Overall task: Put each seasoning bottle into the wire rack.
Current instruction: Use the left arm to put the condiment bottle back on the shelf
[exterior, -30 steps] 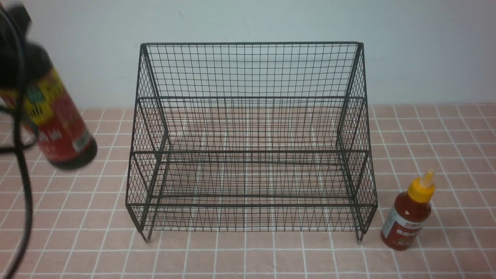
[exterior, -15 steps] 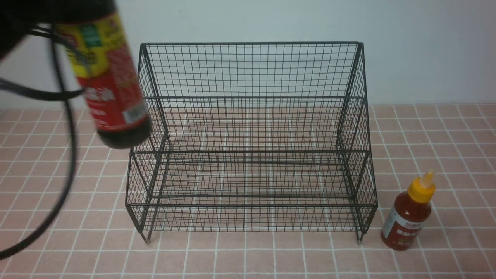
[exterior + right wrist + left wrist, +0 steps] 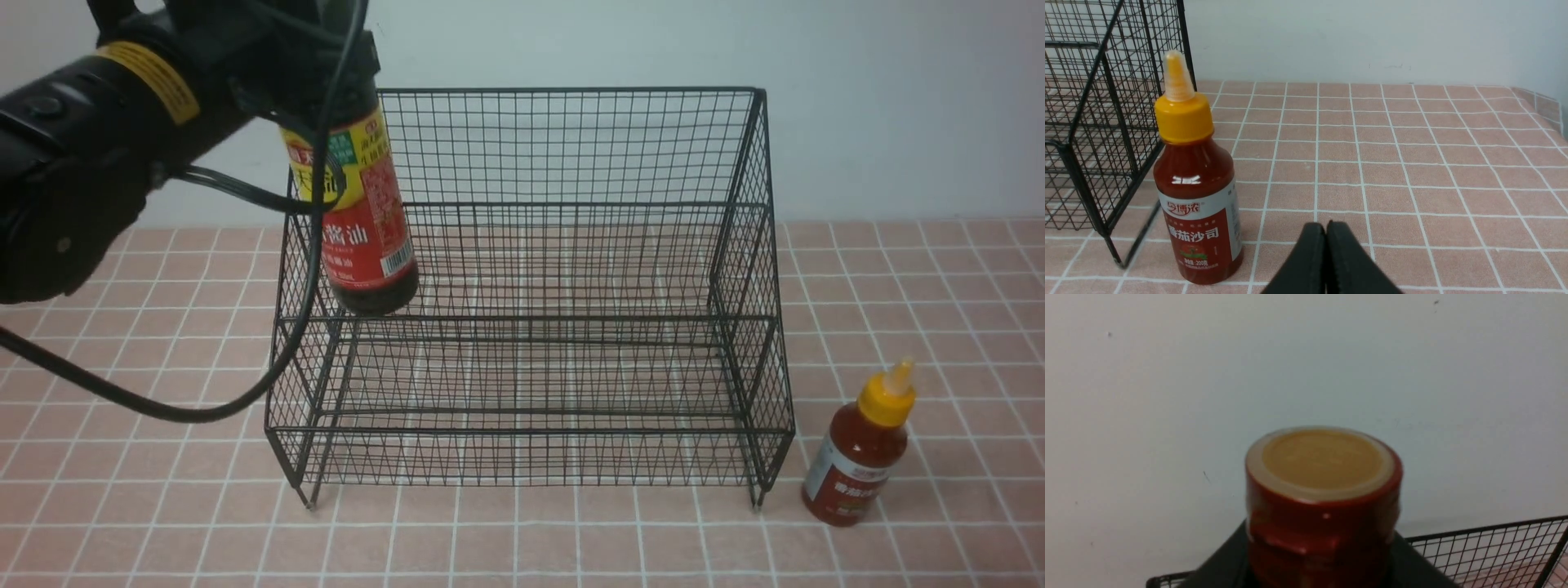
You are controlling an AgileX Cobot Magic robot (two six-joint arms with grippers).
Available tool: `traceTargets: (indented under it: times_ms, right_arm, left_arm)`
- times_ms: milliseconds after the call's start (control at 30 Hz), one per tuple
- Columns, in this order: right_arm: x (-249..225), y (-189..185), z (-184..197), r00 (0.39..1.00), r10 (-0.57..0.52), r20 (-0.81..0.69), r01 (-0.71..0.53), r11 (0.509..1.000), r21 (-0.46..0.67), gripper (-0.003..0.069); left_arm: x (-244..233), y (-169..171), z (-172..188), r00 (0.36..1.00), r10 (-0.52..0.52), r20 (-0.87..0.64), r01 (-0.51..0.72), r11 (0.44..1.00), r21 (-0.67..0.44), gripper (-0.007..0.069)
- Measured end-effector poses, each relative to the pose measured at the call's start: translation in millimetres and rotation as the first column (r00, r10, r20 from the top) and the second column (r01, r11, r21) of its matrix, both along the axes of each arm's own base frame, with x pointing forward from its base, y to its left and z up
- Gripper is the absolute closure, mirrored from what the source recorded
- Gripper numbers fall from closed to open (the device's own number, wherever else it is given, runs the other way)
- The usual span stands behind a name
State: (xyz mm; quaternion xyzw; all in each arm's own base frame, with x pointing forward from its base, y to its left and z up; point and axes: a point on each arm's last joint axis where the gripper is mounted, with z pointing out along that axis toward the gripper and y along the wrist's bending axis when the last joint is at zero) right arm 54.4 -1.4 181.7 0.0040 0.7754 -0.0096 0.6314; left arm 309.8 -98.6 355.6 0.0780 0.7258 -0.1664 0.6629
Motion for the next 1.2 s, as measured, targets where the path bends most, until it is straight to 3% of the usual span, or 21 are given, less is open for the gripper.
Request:
traceTargets:
  times_ms: [467, 1033, 1167, 1200]
  right_arm:
    - [0, 0, 0, 1.000, -0.001, 0.000, 0.001, 1.000, 0.006, 0.0668]
    - [0, 0, 0, 1.000, -0.002, 0.000, 0.002, 1.000, 0.012, 0.0668]
    - [0, 0, 0, 1.000, -0.002, 0.000, 0.002, 1.000, 0.012, 0.0668]
    - [0, 0, 0, 1.000, -0.002, 0.000, 0.002, 1.000, 0.012, 0.0668]
  left_arm:
    - [0, -5, -29, 0.972, 0.043, -0.230, -0.018, 0.994, 0.107, 0.0370]
    - [10, -30, -56, 0.953, -0.007, -0.302, 0.050, 0.990, 0.135, 0.0369]
    - [10, -31, -56, 0.953, -0.008, -0.302, 0.051, 0.990, 0.135, 0.0330]
    - [9, -31, -54, 0.955, -0.011, -0.296, 0.053, 0.990, 0.132, 0.0291]
